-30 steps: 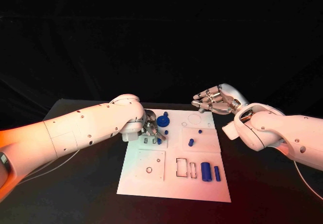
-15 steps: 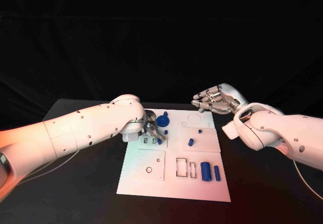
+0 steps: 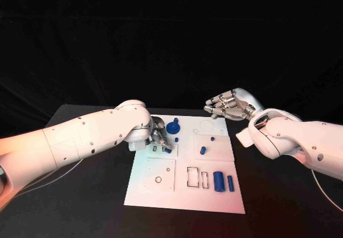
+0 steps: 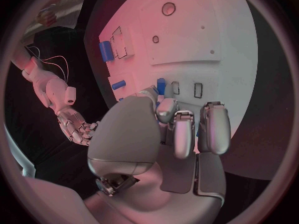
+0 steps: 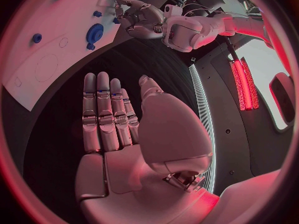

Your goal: Assemble the parts on the task board

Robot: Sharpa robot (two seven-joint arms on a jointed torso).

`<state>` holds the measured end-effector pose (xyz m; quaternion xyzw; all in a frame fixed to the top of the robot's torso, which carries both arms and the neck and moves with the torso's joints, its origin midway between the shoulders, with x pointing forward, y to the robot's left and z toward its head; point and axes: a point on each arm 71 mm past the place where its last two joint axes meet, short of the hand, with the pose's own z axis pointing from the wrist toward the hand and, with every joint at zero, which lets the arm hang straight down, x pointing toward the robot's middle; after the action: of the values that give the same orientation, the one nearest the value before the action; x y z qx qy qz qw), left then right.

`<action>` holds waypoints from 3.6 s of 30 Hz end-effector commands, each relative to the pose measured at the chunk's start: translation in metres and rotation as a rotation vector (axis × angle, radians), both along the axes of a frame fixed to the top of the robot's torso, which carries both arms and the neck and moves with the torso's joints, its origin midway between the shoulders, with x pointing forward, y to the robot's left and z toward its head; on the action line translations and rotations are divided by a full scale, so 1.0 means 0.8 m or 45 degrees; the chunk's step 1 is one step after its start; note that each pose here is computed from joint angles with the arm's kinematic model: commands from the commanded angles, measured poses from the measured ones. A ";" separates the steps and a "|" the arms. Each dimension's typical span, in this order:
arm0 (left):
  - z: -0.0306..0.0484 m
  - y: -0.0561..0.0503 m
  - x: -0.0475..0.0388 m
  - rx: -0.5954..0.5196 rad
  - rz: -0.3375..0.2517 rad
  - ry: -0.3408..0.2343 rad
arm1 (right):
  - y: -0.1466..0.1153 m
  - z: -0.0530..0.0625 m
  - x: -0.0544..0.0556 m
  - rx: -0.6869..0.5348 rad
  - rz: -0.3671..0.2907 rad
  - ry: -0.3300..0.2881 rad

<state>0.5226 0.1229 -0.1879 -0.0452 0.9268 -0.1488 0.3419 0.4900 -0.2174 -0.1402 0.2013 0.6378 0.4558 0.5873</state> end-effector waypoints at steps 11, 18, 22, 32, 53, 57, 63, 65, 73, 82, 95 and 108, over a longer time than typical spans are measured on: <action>0.0037 0.012 -0.007 -0.210 0.134 0.057 | -0.001 -0.001 0.001 0.005 -0.003 -0.004; 0.0109 0.023 -0.010 -0.271 0.196 -0.031 | -0.002 -0.001 0.001 0.006 -0.006 -0.003; 0.0127 0.028 -0.013 -0.236 0.185 -0.121 | -0.004 -0.001 0.001 0.006 -0.009 -0.003; 0.0066 0.035 -0.019 -0.162 0.175 -0.260 | -0.005 -0.001 0.000 0.007 -0.009 -0.003; -0.0102 0.036 -0.023 -0.056 0.148 -0.218 | -0.005 -0.004 0.000 0.028 -0.019 0.039; -0.0122 0.033 -0.023 -0.036 0.133 -0.210 | -0.005 -0.004 0.000 0.030 -0.020 0.043; -0.0150 0.028 -0.024 -0.019 0.112 -0.195 | -0.005 -0.005 0.000 0.030 -0.022 0.048; -0.0154 0.028 -0.024 -0.016 0.110 -0.192 | -0.005 -0.005 0.000 0.030 -0.022 0.049; -0.0165 0.028 -0.025 0.001 0.096 -0.180 | -0.005 -0.005 0.001 0.023 -0.023 0.054; -0.0166 0.030 -0.025 0.022 0.097 -0.186 | -0.005 -0.006 0.001 0.021 -0.026 0.055; -0.0168 0.028 -0.025 0.022 0.103 -0.181 | -0.005 -0.006 0.001 0.021 -0.027 0.056; -0.0177 0.026 -0.023 0.029 0.109 -0.169 | -0.005 -0.006 0.001 0.029 -0.027 0.065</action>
<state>0.5059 0.1450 -0.1993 -0.0772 0.8937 -0.1327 0.4217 0.4911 -0.2231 -0.1445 0.2276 0.6419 0.4482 0.5790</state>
